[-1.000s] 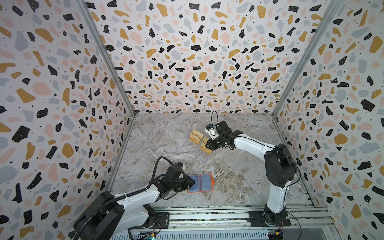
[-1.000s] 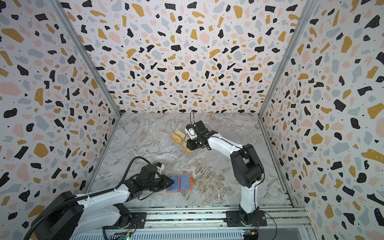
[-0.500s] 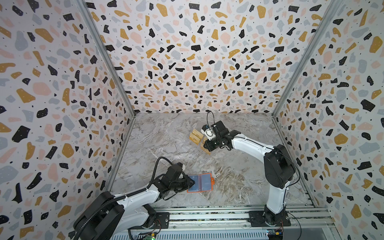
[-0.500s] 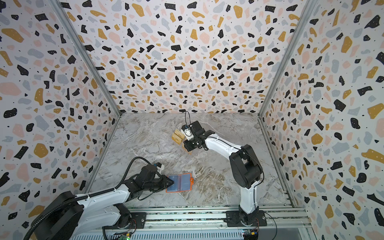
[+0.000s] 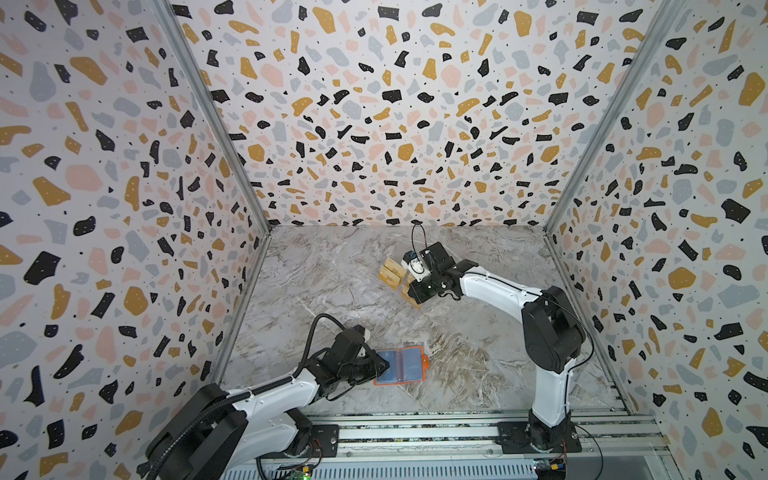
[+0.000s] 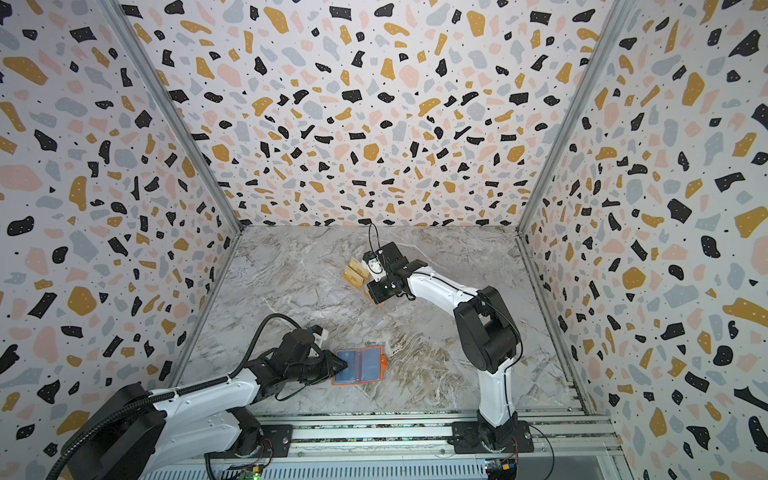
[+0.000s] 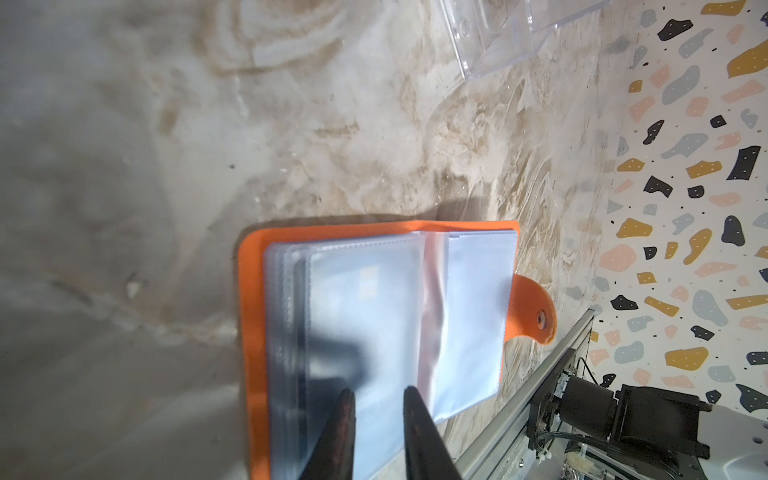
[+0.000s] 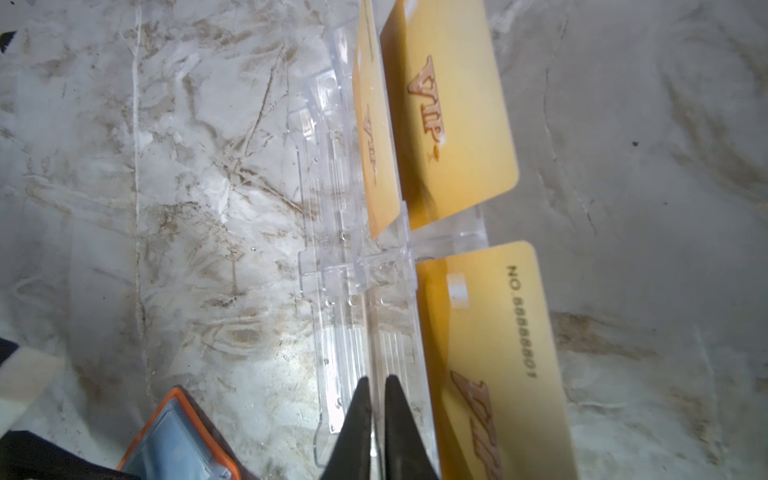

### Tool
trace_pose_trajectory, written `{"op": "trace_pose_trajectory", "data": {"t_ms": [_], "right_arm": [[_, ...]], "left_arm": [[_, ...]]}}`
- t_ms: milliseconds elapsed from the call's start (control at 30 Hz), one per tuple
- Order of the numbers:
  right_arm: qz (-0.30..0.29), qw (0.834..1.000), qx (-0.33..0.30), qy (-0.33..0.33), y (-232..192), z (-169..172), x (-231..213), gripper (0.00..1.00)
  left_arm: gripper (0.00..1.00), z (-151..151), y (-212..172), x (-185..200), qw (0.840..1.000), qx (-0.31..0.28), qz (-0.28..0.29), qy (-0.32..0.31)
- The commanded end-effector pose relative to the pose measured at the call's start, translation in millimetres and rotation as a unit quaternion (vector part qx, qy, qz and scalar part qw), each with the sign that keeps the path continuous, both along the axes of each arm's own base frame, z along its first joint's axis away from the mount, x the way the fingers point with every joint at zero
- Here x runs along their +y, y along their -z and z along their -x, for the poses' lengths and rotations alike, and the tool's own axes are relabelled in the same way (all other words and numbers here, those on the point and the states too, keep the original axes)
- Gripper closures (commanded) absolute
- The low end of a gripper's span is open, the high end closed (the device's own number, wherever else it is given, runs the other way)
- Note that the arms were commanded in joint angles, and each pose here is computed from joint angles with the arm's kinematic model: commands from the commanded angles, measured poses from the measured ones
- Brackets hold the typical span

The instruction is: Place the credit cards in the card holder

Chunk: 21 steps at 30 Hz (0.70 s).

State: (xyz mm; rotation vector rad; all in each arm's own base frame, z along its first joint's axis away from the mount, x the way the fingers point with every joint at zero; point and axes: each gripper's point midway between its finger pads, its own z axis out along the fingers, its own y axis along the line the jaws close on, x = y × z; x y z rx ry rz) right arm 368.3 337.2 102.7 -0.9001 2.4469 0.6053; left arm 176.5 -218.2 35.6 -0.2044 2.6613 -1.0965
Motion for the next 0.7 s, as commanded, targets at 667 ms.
{"op": "trace_pose_trajectory", "data": {"t_ms": [667], "right_arm": [[-0.043,0.997,-0.067,-0.001,-87.9,-5.9,6.5,1.00]], "left_arm": [[0.76,-8.2,-10.9,0.1,1.000,-0.023,-0.004,-0.008]]}}
